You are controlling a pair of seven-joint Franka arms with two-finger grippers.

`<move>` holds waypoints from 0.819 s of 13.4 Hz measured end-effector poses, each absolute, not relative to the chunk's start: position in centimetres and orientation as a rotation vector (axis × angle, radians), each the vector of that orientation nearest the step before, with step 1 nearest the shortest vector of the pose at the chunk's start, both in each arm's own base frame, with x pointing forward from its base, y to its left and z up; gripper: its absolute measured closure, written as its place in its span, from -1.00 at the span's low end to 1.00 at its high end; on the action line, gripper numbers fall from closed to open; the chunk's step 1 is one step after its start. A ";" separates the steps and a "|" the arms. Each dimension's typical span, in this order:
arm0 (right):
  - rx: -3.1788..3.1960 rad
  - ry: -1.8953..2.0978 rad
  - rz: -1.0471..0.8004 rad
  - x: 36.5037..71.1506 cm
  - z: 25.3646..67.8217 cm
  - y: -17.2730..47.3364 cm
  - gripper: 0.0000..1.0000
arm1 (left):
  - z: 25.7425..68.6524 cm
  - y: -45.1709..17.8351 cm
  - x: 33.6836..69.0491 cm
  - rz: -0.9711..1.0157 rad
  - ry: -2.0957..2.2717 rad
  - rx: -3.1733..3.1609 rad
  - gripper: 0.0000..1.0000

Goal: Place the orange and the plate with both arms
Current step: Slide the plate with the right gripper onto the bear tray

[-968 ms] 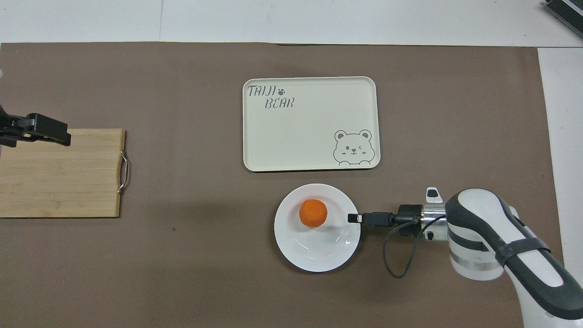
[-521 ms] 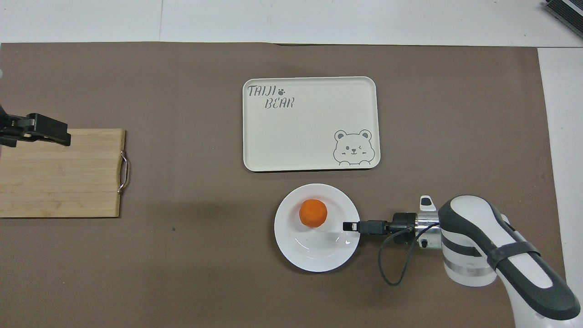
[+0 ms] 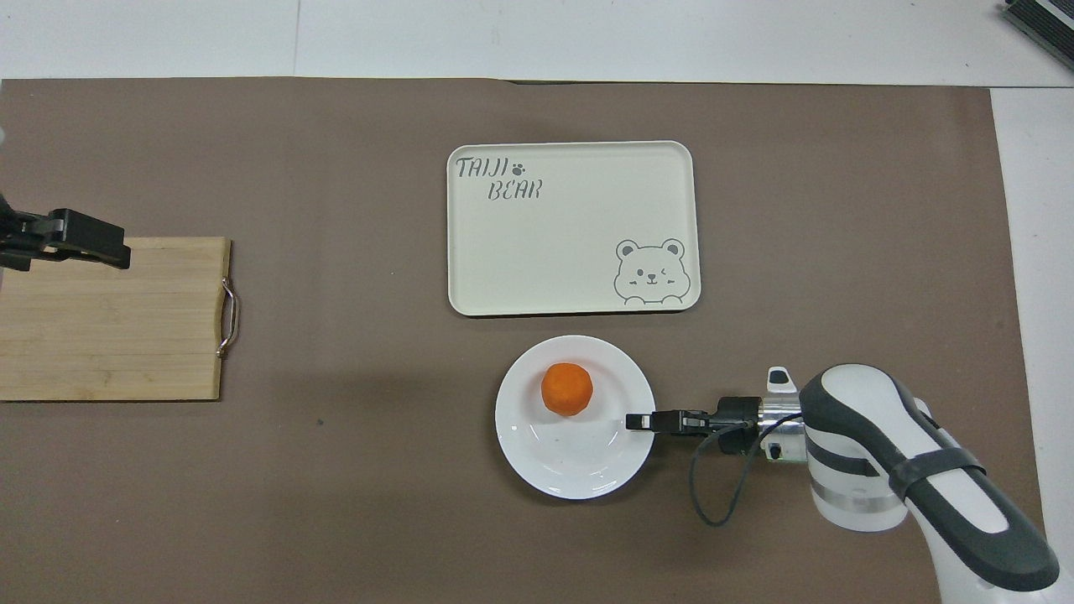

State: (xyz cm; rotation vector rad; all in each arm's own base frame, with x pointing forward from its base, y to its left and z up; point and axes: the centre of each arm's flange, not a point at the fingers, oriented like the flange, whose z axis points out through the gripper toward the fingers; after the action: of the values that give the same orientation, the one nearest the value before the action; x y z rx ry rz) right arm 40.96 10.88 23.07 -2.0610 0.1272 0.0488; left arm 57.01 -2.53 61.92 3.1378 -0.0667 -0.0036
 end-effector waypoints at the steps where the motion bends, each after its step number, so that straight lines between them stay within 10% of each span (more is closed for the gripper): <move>1: -2.065 0.129 0.044 41.1 23.1 10.8 0.92 | 61.9 -2.5 57.0 -0.004 -0.067 3.138 -1.00; 11: -2.040 0.097 -0.095 49.1 26.6 10.5 0.92 | 61.9 -2.5 57.0 -0.004 -0.067 3.138 -1.00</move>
State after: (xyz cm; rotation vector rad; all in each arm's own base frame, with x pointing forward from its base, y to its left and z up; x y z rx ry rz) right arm 49.12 10.52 26.62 -2.0404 0.0971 -0.0949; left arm 57.01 -2.53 61.92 3.1378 -0.0665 -0.0036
